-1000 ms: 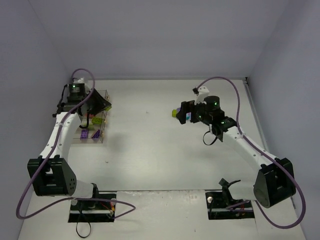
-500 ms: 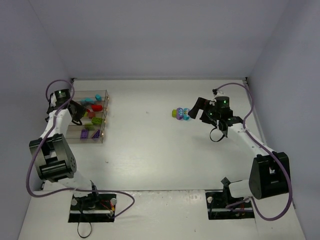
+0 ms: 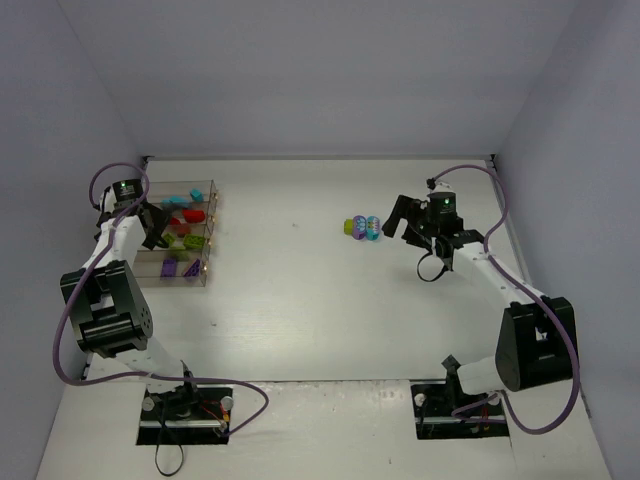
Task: Sort the legos into containers by color
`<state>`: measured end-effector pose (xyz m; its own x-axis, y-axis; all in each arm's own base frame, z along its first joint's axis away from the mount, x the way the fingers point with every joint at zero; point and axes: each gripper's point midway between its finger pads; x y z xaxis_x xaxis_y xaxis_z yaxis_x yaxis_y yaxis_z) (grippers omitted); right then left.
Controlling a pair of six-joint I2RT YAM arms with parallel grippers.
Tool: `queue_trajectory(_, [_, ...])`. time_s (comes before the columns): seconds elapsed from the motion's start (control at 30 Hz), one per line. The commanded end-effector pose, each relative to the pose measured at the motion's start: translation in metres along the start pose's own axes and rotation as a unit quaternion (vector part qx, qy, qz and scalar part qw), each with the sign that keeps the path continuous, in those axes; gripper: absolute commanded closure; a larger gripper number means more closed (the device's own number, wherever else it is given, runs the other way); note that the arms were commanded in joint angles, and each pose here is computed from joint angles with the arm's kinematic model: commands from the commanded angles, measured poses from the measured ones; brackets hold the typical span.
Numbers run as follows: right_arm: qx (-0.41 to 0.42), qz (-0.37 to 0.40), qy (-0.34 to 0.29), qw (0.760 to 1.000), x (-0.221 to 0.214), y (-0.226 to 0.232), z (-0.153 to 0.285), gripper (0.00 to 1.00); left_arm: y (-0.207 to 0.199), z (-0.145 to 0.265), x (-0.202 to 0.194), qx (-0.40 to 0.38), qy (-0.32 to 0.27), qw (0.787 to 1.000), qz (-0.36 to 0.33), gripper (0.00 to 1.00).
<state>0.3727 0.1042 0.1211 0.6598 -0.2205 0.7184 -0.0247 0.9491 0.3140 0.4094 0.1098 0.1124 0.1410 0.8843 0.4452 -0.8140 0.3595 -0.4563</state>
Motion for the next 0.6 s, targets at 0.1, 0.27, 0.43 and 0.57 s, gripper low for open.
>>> queue_trajectory(0.1, [0.0,0.051,-0.02,0.998,0.033,0.012,-0.021,0.02,-0.03,0.035,0.025,-0.058,-0.033,0.998,-0.003,0.45])
queue_trajectory(0.27, [0.037,0.138,-0.002,0.99,0.032,0.03,-0.04,0.05,-0.026,0.045,0.019,-0.062,-0.021,0.997,-0.028,0.42])
queue_trajectory(0.43, [0.116,0.287,-0.005,0.951,0.042,0.055,-0.052,0.06,-0.036,0.075,0.002,-0.102,0.001,0.993,-0.064,0.42])
queue_trajectory(0.57, [0.168,0.386,0.003,0.907,0.039,0.06,-0.067,0.02,-0.052,0.098,-0.033,-0.126,0.029,0.981,-0.144,0.42])
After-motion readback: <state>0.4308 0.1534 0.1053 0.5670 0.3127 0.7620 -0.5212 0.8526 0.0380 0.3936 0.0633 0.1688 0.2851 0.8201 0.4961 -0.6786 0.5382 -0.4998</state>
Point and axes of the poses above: each gripper's point midway between its finger pads, its own z axis back along the fingers, its own y axis along the line the jaws close on, x = y × z, and after that the axes turned 7 degrees about z, right-handed
